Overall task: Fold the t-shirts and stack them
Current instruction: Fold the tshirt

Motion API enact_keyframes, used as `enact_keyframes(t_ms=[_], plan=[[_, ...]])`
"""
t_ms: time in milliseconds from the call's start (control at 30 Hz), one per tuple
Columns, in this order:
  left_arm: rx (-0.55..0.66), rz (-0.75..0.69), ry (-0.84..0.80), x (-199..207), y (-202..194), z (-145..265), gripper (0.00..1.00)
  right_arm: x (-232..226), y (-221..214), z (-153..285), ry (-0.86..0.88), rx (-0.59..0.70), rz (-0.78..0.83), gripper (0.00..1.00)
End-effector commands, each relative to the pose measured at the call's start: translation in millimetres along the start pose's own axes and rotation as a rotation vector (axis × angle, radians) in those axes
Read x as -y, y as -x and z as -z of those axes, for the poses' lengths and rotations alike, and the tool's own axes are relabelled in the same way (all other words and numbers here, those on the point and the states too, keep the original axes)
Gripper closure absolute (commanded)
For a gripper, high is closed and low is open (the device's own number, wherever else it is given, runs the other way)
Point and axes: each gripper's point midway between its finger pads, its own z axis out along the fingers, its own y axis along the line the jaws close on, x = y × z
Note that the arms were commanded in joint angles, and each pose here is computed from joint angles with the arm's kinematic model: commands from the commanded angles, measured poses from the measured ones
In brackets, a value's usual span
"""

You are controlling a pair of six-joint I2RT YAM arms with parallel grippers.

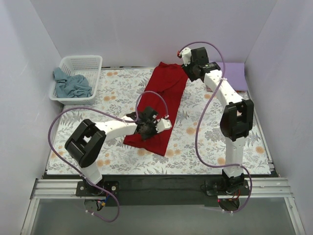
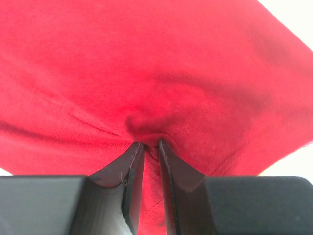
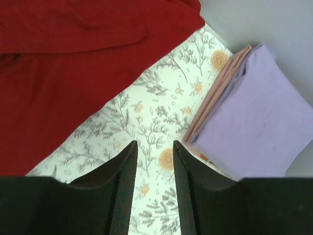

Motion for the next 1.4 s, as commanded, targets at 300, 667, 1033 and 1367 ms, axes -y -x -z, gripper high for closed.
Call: enact_keyframes(t_ms=[300,667,1033,1367], plan=[[0.063,0.042,-0.338,128.3,78.9,21.4,0.71,-61.1,-84.8,64.4,0.388,-0.155,-0.153,0.60],[0.435,0.063,-0.369,75.8,57.0,114.0,0.44,-152.1,-116.3,156.7,0.775,-0.035,-0.009,0.50],[0.581,-0.439,-0.344,130.5,-11.8,105.4,0.38,-251.2,-213.9,216.9,0.793,0.147,0.616,0.50],[0.528,-0.559,-0.347,144.4,-19.8,65.2,0.39,-296.3,-248.7,227.1,0.908,0.141,0.824,0.49]])
